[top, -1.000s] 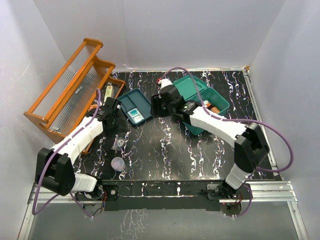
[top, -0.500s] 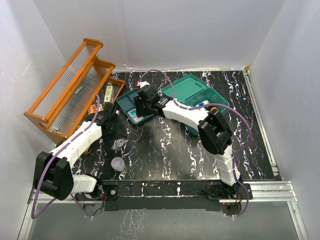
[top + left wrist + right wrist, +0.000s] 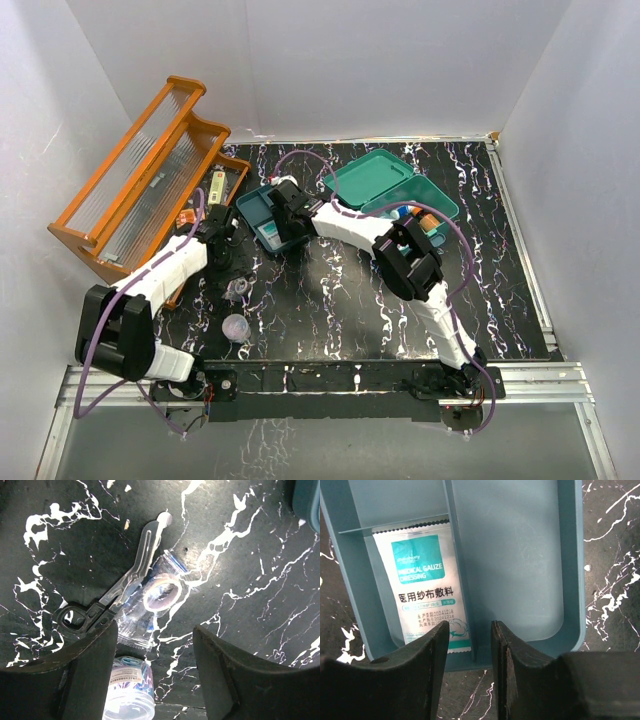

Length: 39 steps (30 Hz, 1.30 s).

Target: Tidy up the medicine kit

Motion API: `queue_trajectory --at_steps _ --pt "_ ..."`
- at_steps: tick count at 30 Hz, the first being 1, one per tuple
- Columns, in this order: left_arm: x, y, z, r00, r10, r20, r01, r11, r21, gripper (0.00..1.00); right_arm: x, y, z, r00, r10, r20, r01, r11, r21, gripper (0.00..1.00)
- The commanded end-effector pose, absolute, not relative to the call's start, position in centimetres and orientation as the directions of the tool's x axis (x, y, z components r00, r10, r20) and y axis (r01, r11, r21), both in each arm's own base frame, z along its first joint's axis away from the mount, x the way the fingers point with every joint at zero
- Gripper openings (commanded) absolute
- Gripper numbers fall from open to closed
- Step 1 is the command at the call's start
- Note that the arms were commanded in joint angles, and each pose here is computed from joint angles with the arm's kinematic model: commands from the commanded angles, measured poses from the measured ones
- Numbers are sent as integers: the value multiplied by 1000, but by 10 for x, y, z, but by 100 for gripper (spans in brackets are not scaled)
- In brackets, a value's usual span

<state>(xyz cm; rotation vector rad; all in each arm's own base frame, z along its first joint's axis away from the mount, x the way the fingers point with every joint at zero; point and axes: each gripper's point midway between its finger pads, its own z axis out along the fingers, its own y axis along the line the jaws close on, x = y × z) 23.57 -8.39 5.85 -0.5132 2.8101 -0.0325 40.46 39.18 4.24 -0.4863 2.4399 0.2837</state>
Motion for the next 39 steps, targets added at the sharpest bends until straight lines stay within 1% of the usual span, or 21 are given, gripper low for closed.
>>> queue_trajectory --at_steps 1,5,8,12,16,19,23,26,29,31,35,39 --pt "239 -77 59 -902 -335 -272 -332 941 -61 59 413 385 56 -711 -296 -638 -413 910 39 36" --pt "241 -84 55 -914 -317 -252 -304 948 -91 59 402 369 54 -722 -327 -610 -413 911 2 34" --pt "239 -89 49 -926 -308 -219 -291 951 -106 57 392 355 57 -734 -336 -590 -405 914 -17 33" --pt "241 -92 44 -932 -300 -202 -282 953 -110 52 376 333 57 -762 -326 -559 -366 930 -44 31" --pt "242 -84 41 -936 -294 -195 -290 956 -52 49 365 322 61 -772 -318 -550 -355 934 -42 29" --pt "244 -81 39 -940 -281 -195 -282 959 -27 46 366 324 75 -762 -301 -573 -352 936 -24 29" --pt "245 -85 39 -941 -278 -192 -274 961 -47 41 374 333 103 -737 -260 -624 -343 939 14 29" --pt "246 -84 43 -940 -278 -200 -275 960 -45 40 381 336 125 -717 -219 -662 -323 946 36 30" --pt "249 -81 48 -931 -284 -228 -283 958 -38 40 386 336 142 -693 -180 -698 -299 953 52 31" --pt "253 -78 52 -923 -288 -255 -290 957 -30 39 388 334 151 -679 -155 -717 -282 957 61 31" --pt "259 -75 51 -912 -293 -287 -299 954 -25 32 388 331 162 -662 -118 -740 -265 961 84 30" --pt "264 -80 43 -918 -290 -272 -291 956 -37 29 387 330 163 -664 -104 -740 -261 960 99 30"
